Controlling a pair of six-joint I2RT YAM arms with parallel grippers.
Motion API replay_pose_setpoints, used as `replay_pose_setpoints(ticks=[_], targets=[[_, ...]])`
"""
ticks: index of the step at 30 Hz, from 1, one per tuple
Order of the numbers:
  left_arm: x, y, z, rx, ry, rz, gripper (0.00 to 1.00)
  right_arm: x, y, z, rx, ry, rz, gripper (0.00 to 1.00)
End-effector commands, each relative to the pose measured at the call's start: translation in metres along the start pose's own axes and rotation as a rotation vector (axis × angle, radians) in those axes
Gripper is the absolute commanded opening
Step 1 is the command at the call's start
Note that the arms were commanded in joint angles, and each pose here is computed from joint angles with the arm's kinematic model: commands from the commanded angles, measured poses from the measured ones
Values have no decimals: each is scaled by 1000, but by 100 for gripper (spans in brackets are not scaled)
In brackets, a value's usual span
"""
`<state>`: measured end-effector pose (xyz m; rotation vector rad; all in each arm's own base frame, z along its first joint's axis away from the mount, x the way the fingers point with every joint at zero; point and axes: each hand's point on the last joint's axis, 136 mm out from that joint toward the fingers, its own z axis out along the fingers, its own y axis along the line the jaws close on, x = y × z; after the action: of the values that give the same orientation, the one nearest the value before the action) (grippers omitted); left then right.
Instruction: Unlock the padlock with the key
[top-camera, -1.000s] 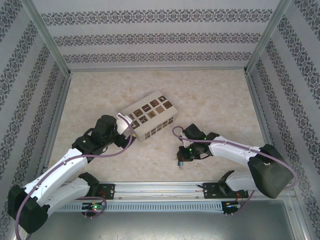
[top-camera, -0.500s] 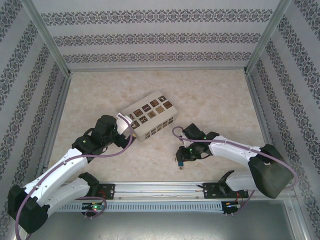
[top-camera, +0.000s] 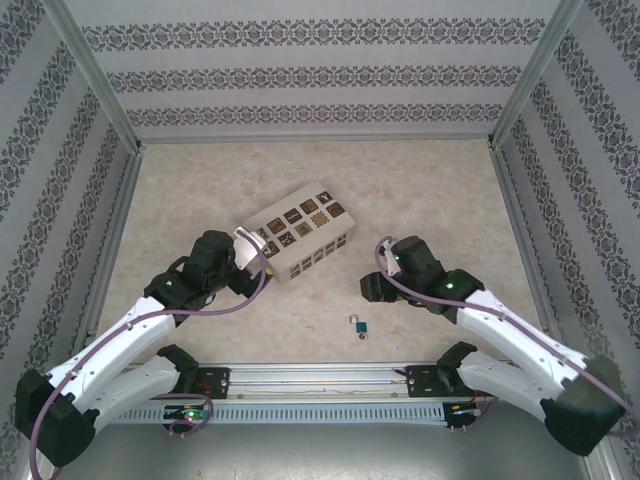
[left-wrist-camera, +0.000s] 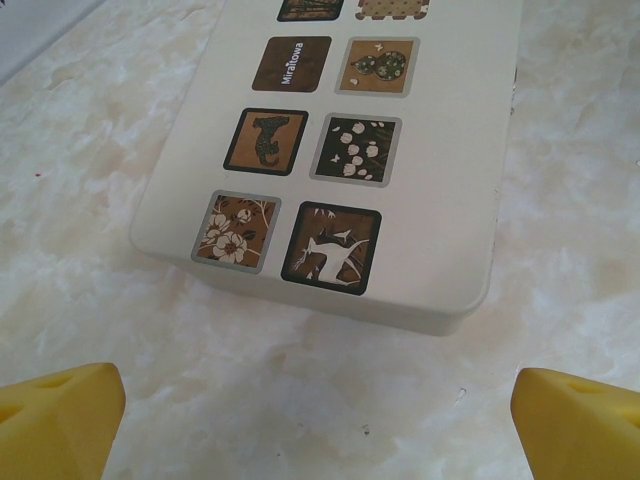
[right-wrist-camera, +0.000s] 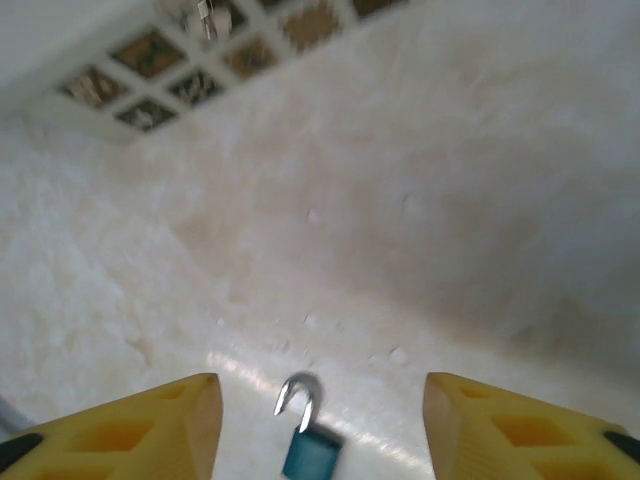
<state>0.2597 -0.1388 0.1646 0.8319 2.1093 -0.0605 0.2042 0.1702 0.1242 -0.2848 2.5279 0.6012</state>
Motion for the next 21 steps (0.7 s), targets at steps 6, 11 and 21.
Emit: replay_pose_setpoints(ticks=[6,11,21], targets=[[-3,0,0,-13,-12,24,99,-52,-37,-44,186,-361,-148,78],[-3,0,-1,-14,-16,24,99,-69,-67,-59,339,-482,-198,98],[-4,1,-1,-16,-20,24,99,-72,-142,-55,505,-635,-107,98]])
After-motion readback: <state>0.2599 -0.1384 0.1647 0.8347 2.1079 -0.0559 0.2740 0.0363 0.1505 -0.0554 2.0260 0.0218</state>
